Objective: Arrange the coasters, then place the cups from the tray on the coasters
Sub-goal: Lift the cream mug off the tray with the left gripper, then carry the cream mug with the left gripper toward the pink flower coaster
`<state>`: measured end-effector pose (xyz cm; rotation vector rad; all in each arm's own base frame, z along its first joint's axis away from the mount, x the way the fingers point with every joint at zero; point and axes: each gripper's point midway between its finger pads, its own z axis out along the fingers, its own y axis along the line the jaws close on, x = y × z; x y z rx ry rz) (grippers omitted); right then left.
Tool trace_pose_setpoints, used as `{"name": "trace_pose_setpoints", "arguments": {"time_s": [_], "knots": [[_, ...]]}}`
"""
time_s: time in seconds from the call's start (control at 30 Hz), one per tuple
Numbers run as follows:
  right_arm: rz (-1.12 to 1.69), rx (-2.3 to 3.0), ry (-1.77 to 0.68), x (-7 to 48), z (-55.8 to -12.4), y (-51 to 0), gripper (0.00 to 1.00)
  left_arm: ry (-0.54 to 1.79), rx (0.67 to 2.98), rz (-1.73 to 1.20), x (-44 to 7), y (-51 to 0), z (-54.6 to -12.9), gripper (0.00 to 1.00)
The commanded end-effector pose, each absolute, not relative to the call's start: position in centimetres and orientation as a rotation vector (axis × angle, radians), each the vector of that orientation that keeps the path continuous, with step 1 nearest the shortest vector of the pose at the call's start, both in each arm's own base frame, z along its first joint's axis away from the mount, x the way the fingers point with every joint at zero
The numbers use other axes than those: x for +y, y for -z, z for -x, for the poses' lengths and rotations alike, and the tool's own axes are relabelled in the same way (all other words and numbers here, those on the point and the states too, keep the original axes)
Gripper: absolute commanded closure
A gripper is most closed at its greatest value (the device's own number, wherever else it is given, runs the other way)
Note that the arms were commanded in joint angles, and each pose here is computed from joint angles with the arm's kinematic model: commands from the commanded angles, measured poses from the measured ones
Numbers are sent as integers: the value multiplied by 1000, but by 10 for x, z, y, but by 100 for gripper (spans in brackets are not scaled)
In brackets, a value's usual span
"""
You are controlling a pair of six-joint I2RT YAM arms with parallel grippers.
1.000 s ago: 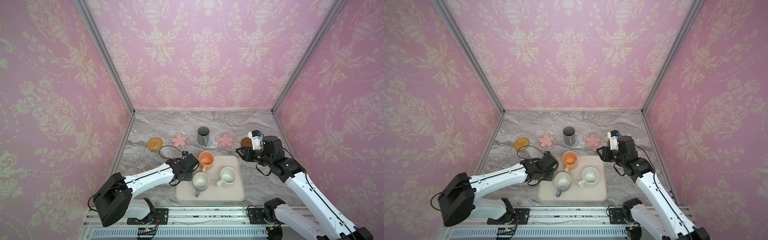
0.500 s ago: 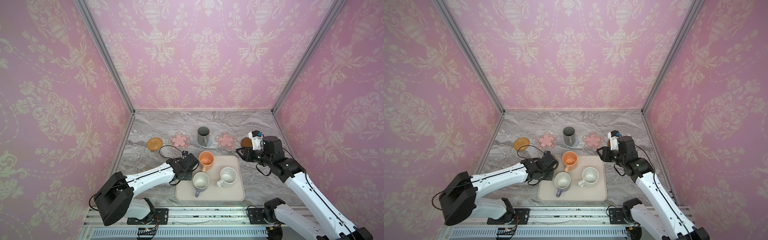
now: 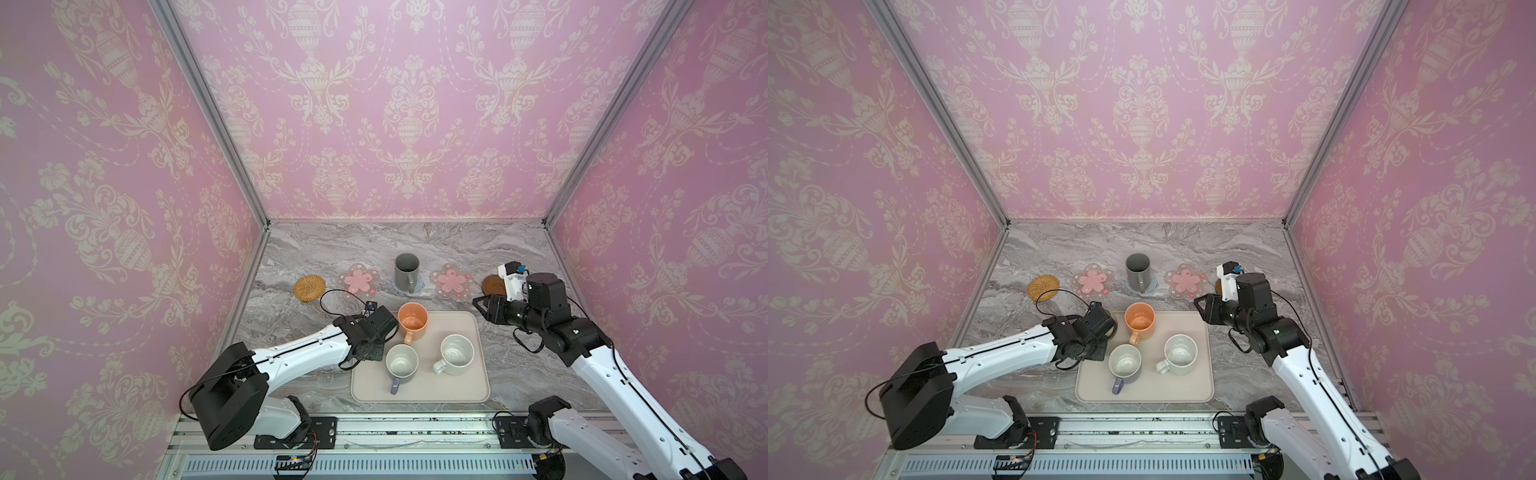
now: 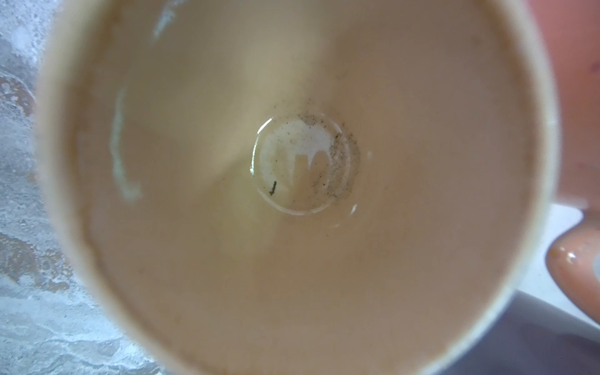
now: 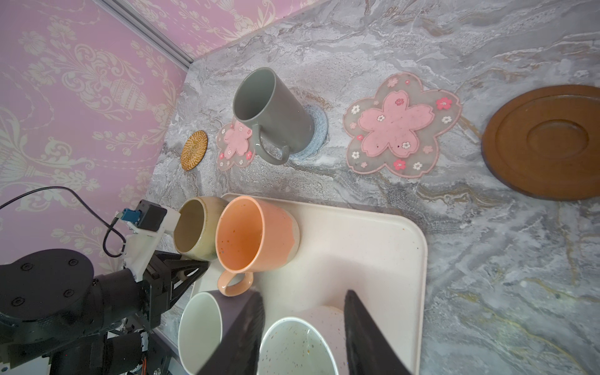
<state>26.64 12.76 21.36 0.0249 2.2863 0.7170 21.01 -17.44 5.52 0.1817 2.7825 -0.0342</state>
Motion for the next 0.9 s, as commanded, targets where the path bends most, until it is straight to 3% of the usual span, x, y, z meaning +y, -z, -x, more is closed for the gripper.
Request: {"name": "trace_pose_setpoints", "arguments": {"time_s": [0.0, 0.87], "knots": [[-55, 2286, -683, 120, -264, -209, 58, 23, 2687, -209, -169, -86, -222, 100], [-96, 2318, -627, 110, -257, -200, 57, 64, 2540, -80, -147, -139, -292, 100]]}}
